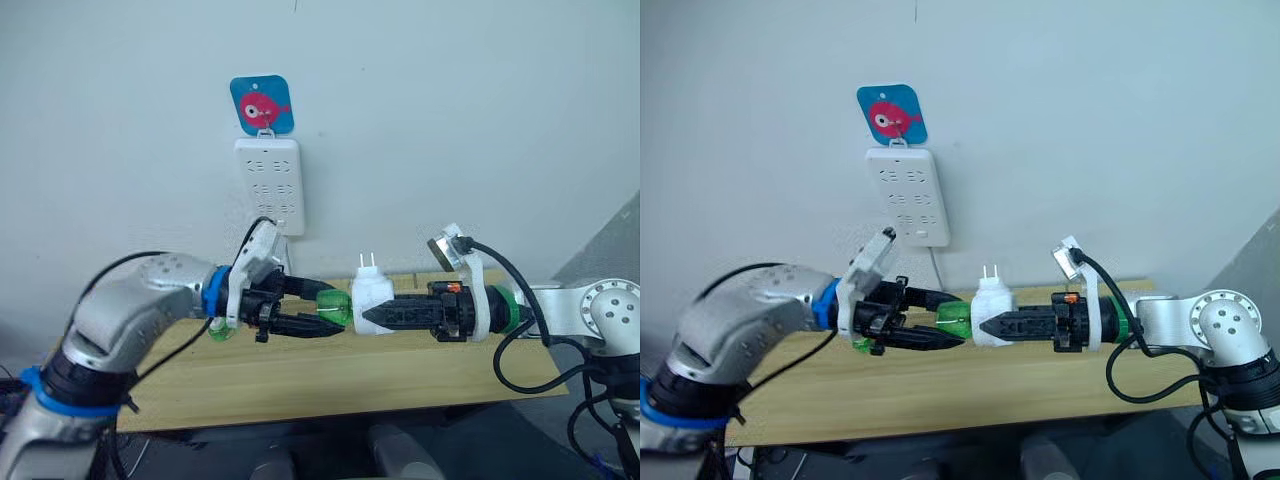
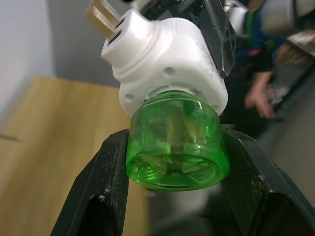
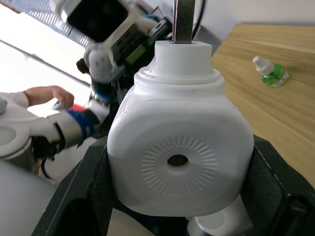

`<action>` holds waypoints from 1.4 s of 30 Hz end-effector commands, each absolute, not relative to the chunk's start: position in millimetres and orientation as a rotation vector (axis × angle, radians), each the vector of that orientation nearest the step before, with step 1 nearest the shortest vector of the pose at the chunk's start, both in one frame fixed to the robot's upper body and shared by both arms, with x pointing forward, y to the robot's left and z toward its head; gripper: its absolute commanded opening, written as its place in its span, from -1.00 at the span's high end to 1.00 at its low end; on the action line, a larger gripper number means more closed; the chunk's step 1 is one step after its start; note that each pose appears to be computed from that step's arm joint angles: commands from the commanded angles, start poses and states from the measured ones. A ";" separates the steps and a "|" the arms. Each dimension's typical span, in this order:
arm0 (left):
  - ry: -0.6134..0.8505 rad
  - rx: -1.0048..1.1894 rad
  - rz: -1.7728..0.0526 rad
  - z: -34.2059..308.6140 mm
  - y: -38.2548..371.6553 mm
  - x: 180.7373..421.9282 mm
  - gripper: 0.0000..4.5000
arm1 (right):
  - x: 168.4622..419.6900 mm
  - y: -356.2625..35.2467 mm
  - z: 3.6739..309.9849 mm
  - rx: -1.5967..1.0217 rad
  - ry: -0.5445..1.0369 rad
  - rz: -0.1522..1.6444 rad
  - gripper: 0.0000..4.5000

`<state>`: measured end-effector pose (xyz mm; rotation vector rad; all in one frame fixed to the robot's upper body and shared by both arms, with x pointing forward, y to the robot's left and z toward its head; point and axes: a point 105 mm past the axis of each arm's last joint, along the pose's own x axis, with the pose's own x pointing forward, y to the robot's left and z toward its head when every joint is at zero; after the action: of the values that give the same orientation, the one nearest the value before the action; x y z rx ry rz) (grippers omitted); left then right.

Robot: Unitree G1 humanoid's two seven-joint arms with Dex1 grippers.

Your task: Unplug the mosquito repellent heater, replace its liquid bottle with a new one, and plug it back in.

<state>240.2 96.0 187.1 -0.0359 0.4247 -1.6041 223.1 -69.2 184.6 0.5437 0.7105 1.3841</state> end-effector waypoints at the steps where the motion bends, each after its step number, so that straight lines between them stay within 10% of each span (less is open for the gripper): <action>1: 0.483 -0.112 -1.554 190.8 100.5 252.6 -0.01 | 215.7 -71.3 198.5 0.508 0.671 1.451 -0.33; 3: 0.435 -0.101 -1.551 194.3 97.5 257.4 -0.01 | 216.4 -70.5 200.1 0.510 0.663 1.456 -0.33; 10: 0.225 0.034 -1.555 201.1 90.4 253.0 -1.00 | 226.2 -72.7 200.6 0.572 0.640 1.390 -0.33; 24: -0.489 0.592 -1.378 188.4 103.6 236.2 -1.00 | 232.9 -81.6 196.5 0.625 0.647 1.323 -0.33; 42: -0.620 0.622 -1.344 175.1 88.4 243.7 -0.82 | 233.0 -77.5 198.6 0.613 0.640 1.335 -0.33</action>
<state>246.9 89.8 167.9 0.6349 -0.5825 -1.3473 233.3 -78.5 182.8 0.6083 0.7020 1.3006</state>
